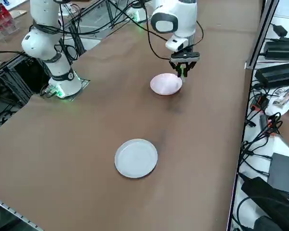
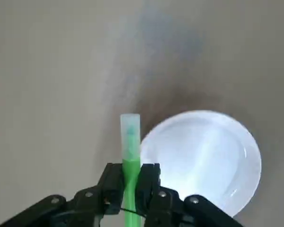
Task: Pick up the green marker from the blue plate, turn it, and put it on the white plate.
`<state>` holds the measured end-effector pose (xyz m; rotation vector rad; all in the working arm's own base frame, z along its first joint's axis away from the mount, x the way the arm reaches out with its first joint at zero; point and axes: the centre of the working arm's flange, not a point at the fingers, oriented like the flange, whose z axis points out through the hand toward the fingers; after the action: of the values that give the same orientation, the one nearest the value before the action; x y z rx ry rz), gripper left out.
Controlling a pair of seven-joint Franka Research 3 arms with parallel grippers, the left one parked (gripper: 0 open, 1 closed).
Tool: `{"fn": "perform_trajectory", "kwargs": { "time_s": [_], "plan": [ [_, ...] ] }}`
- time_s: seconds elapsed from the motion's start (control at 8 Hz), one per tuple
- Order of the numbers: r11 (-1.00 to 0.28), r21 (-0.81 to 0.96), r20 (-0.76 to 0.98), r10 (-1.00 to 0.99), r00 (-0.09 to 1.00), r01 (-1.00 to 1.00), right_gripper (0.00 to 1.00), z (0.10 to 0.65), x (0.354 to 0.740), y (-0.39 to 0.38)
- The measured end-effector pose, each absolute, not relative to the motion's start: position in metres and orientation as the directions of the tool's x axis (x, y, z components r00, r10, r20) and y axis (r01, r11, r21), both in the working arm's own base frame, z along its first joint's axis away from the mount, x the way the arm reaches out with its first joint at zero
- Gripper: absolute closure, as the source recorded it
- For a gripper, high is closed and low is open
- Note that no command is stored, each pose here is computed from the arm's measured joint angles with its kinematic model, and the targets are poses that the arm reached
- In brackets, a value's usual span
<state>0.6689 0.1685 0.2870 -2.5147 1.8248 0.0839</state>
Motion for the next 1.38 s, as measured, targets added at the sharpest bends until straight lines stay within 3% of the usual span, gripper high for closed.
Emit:
{"fn": "perform_trajectory", "kwargs": {
  "time_s": [0.5,1.38],
  "plan": [
    [-0.196,0.072,-0.058,-0.980,0.192,-0.978,0.83,0.255,0.655,0.181],
    [-0.155,0.128,-0.044,-0.988,0.150,-0.980,0.83,0.214,0.626,0.188]
  ]
}}
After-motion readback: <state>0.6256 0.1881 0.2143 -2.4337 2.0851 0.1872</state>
